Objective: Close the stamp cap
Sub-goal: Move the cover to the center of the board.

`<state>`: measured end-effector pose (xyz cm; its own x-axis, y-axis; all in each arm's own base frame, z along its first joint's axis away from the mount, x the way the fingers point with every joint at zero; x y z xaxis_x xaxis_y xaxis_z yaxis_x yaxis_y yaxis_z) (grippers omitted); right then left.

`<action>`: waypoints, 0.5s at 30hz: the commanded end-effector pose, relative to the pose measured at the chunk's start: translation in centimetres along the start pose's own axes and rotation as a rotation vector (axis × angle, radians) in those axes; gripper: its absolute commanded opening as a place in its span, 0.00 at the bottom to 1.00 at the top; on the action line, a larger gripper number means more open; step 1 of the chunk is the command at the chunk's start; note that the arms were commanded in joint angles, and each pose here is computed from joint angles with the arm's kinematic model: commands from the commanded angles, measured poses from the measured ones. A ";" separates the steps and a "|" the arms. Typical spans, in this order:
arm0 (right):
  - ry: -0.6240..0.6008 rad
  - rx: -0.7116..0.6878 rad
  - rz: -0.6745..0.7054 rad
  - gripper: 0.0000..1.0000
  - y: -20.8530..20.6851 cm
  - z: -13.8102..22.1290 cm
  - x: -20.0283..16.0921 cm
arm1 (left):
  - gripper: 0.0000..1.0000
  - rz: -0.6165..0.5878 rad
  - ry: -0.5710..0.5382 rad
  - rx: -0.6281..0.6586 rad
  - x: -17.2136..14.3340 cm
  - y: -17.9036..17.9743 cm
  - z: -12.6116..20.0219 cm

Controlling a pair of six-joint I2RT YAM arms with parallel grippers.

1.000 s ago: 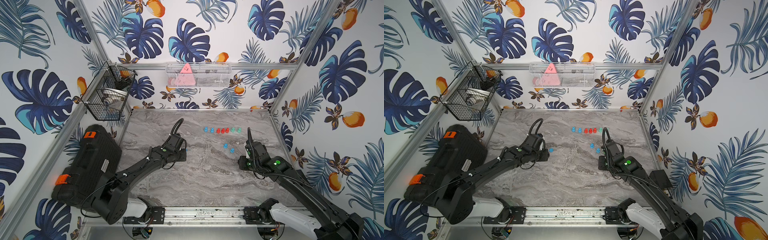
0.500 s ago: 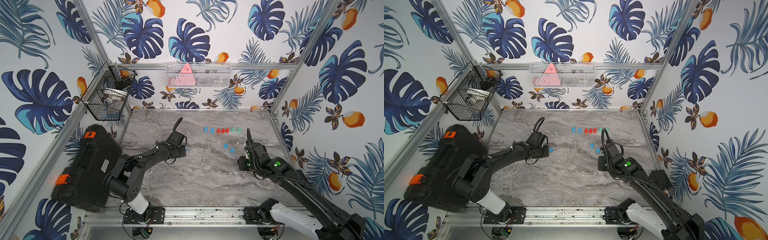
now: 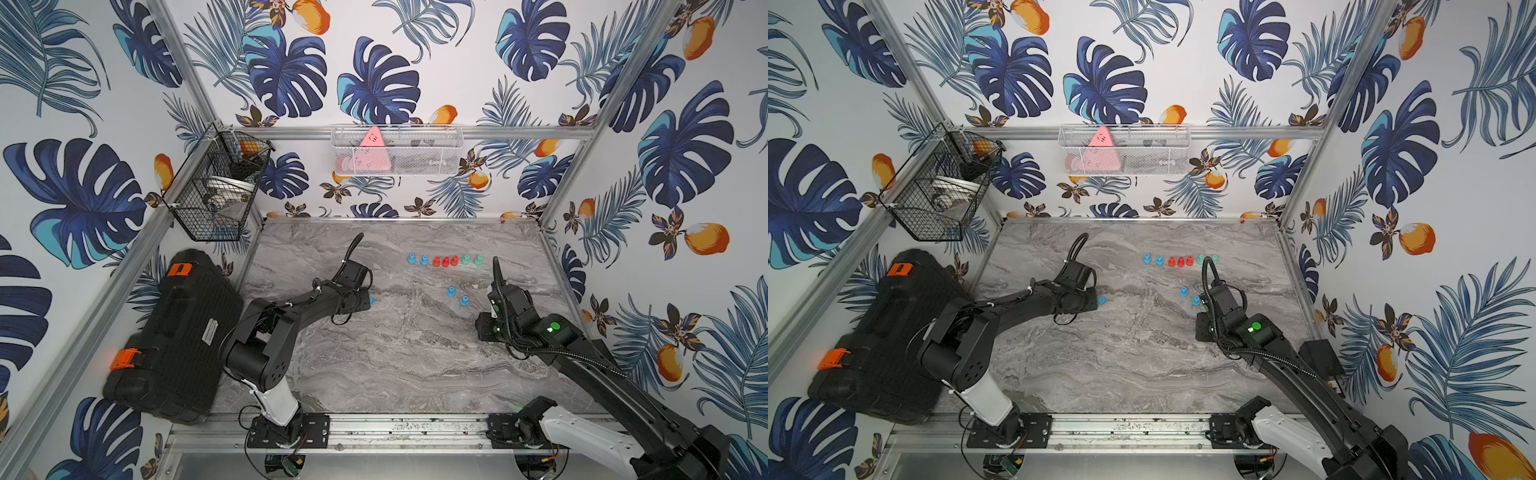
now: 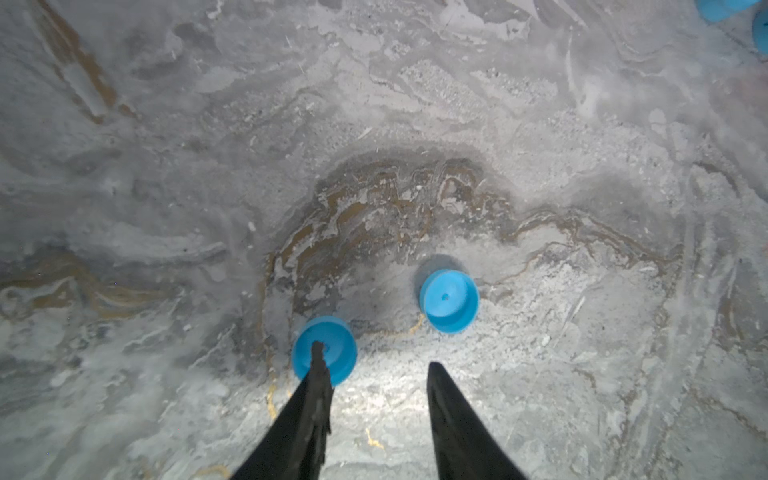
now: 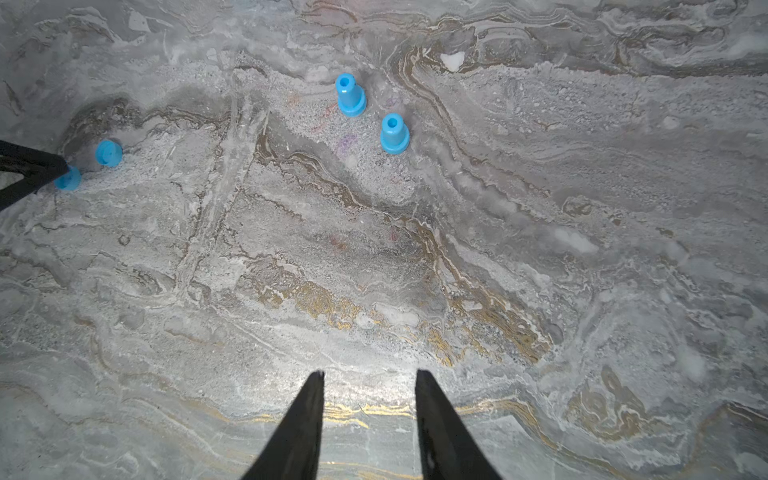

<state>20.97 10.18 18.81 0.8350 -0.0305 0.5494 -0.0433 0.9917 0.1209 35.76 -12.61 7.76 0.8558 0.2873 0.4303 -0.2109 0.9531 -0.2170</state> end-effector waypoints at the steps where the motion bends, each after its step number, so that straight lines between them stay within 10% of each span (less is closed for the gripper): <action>1: -0.014 -0.004 -0.008 0.40 0.0 0.1 0.3 | 0.43 0.011 -0.024 0.010 0.6 0.0 -0.2; 15: -0.014 -0.006 -0.009 0.40 0.0 0.1 0.3 | 0.42 0.010 -0.001 0.030 -0.6 0.4 -1.5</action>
<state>20.96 10.18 18.82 0.8347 -0.0307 0.5498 -0.0431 0.9917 0.1208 35.71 -12.25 6.18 0.8619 0.2832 0.4207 -0.2265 0.9572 -0.1802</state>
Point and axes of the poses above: each gripper's point midway between its finger pads, its own z axis back along the fingers, its own y axis along the line the jaws close on, x = y × z, the point moved 4 cm from there along z, back along the fingers, and after that the axes turned 2 degrees about z, right-handed, at the moved point
